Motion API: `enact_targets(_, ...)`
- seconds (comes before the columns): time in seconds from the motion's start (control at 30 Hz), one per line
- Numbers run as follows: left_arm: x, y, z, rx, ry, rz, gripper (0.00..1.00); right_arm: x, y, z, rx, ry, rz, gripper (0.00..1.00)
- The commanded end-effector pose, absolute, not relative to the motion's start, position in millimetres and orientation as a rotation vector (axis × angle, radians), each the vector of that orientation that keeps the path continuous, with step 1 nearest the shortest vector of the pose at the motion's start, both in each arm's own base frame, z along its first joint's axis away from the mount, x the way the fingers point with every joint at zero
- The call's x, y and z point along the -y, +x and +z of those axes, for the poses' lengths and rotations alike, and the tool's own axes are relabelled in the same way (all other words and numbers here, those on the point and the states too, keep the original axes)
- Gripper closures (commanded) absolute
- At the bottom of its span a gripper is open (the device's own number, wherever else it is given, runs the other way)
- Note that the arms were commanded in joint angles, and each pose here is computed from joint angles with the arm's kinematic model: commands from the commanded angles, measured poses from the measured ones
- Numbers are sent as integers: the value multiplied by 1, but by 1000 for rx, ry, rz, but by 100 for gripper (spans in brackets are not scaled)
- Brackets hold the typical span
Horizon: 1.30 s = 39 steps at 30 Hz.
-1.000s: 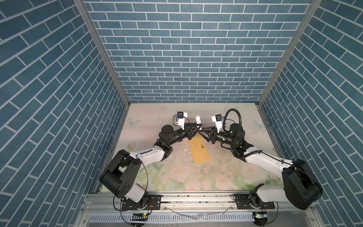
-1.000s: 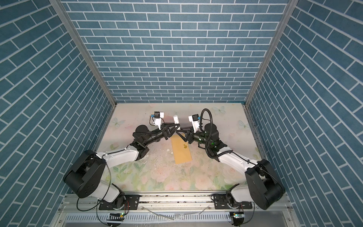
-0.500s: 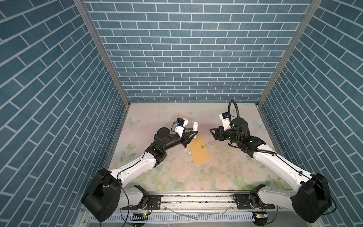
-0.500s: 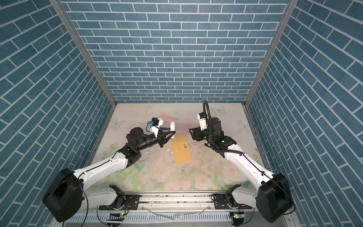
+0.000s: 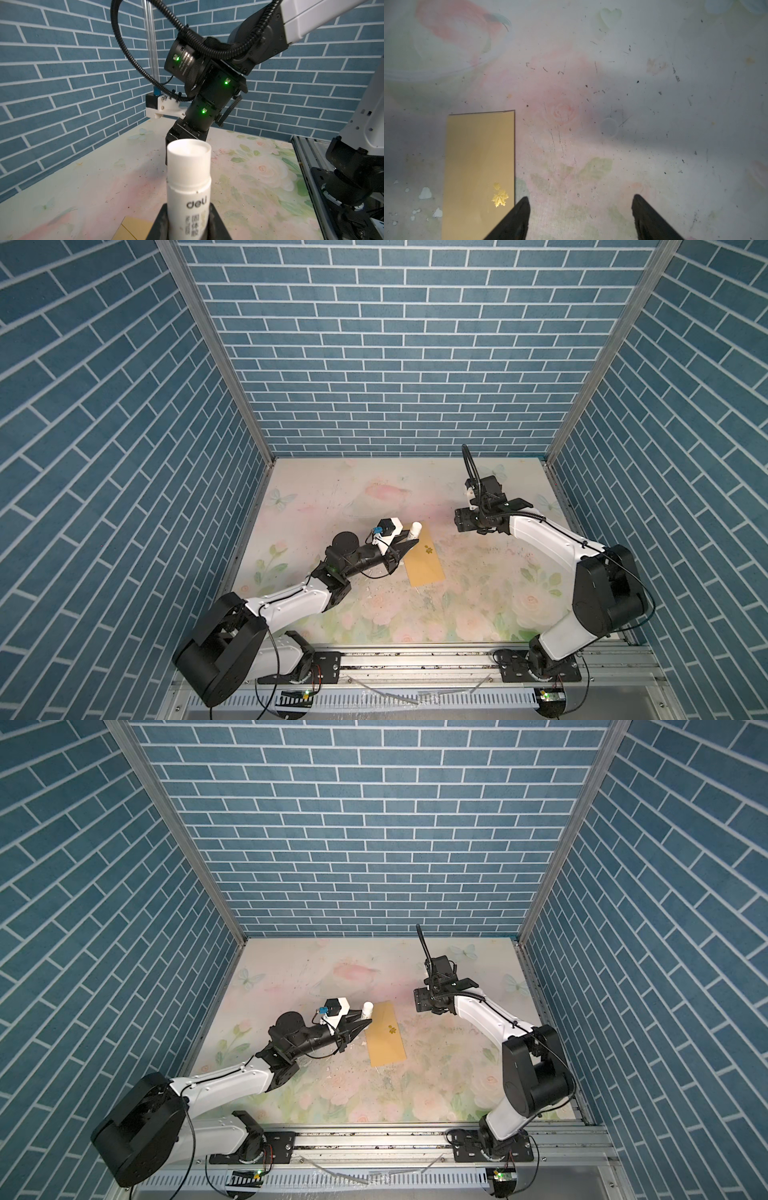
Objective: Place the letter into the envelope and seal it
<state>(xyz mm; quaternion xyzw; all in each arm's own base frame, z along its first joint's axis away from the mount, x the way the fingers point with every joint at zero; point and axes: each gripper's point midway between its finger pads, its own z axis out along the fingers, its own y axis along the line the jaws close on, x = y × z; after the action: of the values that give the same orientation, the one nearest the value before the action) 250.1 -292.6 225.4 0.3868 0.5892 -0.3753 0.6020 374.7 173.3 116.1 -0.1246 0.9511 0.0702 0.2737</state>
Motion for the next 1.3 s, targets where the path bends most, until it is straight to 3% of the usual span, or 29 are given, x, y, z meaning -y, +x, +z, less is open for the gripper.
enact_targets(0.0,294,242,242,-1218,918,-852,100,-170,386,121,-2568,-367,143,22)
enact_targets(0.4,294,242,239,-1230,921,-857,100,-171,419,109,-2600,-382,121,23)
enact_targets(1.27,295,247,233,-1271,902,-861,100,-157,445,54,-2730,-416,-12,52)
